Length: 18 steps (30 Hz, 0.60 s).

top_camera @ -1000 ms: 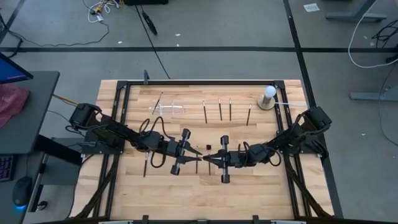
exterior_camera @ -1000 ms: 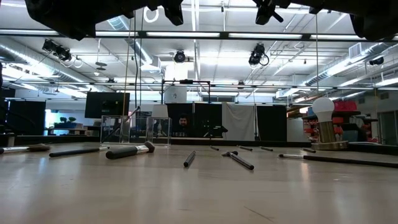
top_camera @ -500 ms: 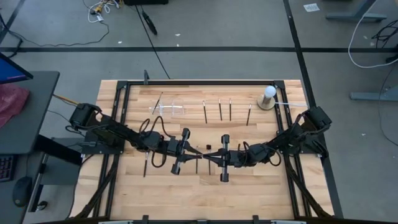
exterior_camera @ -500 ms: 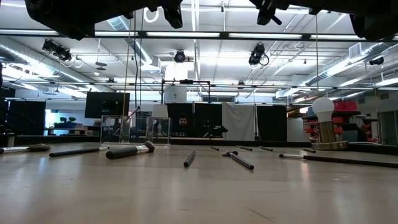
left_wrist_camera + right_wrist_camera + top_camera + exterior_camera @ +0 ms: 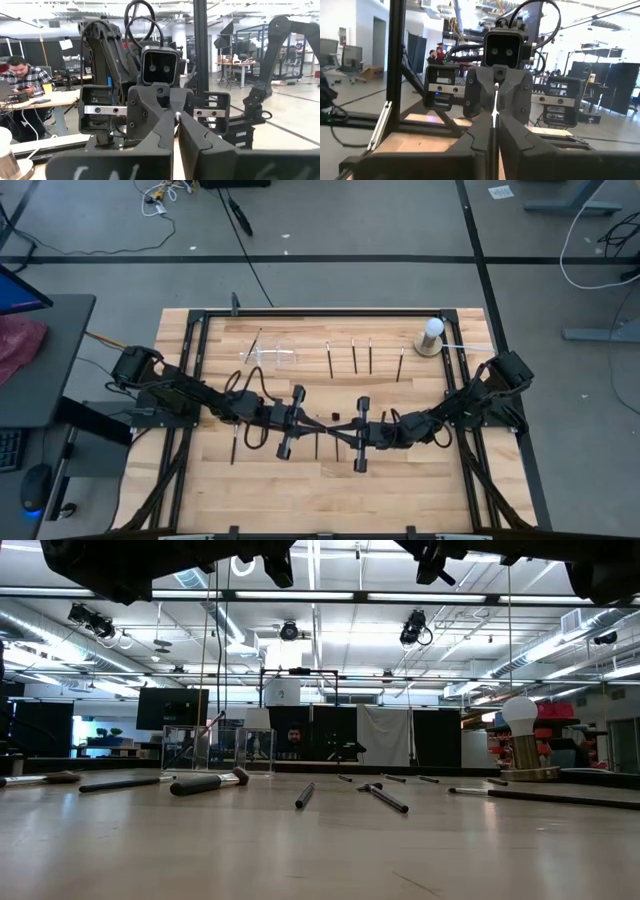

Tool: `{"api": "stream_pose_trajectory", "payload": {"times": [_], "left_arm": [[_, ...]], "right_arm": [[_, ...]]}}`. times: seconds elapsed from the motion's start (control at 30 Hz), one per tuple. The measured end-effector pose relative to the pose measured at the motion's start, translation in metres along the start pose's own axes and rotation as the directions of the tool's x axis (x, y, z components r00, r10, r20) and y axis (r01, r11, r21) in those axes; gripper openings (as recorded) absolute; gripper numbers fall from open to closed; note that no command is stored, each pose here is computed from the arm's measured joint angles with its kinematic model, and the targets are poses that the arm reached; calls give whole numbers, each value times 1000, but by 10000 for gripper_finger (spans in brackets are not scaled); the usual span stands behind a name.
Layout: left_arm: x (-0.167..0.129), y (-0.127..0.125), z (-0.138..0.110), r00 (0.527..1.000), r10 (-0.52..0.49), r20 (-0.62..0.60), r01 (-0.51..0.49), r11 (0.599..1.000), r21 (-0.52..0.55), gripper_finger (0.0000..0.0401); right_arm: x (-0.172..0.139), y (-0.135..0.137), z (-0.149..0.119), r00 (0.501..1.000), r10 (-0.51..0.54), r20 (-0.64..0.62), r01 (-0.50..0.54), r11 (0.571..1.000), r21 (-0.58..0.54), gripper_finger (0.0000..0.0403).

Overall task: Put items in baskets/containers
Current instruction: Put the eyeshadow brush into the transparent organizer

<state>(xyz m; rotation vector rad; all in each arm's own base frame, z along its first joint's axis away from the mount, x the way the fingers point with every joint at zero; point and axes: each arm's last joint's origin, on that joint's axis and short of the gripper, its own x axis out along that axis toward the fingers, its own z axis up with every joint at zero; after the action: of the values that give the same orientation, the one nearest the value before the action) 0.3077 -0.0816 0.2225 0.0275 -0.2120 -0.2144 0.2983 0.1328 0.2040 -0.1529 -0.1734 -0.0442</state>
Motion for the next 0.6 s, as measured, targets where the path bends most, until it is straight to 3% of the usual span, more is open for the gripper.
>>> {"api": "stream_pose_trajectory", "payload": {"times": [0.33, 0.6], "left_arm": [[-2, 1, -11, 988, 34, -148, -33, 999, 7, 1], [-13, 6, -7, 937, 143, -320, -138, 990, 38, 1]], "right_arm": [[-12, 6, 1, 968, -189, -162, 176, 980, -91, 135], [-35, 15, 12, 904, -315, -287, 289, 948, -132, 198]]}}
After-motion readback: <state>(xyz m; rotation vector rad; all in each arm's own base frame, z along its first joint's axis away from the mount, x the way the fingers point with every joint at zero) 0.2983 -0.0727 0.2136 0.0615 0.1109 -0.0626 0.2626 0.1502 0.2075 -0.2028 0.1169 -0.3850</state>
